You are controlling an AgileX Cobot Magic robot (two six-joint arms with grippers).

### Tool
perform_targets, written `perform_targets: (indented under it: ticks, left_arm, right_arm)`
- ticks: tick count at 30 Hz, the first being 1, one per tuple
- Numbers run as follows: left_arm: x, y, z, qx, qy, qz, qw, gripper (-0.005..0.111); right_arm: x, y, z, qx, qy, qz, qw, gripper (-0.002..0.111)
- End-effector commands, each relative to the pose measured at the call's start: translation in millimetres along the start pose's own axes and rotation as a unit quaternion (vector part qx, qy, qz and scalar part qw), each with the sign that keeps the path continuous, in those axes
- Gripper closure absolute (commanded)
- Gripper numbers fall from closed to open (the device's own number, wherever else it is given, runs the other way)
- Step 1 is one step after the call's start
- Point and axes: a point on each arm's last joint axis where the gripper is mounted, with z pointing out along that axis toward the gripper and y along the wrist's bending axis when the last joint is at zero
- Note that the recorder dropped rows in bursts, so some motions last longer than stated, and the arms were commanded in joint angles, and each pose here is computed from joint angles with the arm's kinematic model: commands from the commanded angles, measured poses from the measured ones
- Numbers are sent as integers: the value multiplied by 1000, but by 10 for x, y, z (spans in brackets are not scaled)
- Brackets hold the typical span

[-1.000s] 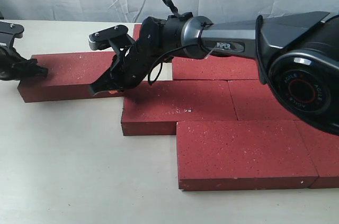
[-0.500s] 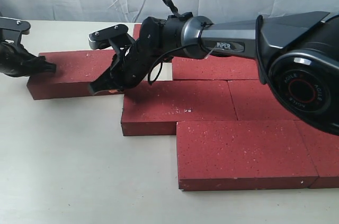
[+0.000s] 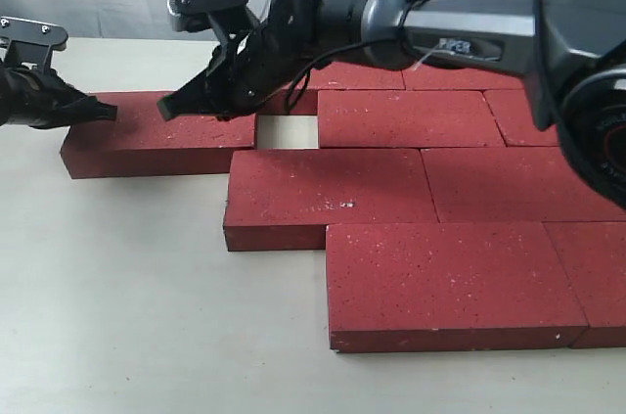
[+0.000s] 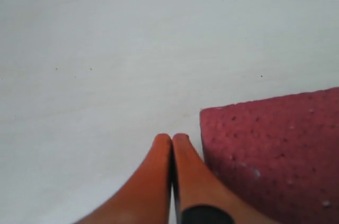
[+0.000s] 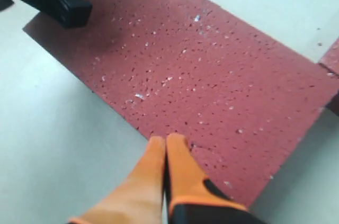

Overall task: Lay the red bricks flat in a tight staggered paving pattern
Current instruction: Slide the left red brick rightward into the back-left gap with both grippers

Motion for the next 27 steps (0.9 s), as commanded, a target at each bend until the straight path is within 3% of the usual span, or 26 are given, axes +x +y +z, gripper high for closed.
perform_targets:
  ticks: [1,5,14,27]
  left_arm:
    - [-33,-114,7,9,-16,1,1000,107]
    - [-54,-276,2,24,-21,14,999,107]
    - [-99,-595,-23,52,-40,35,997,107]
    - [-122,-805,-50,72,-53,23,996,107]
  right_arm:
    - [-87,-99,-352,21,29,-11,999,109]
    - [-89,-320,-586,69,68,-12,995,109]
    - [43,-649,-719,105,143,-9,984,109]
    - [61,-730,-748,108,150,2,983,109]
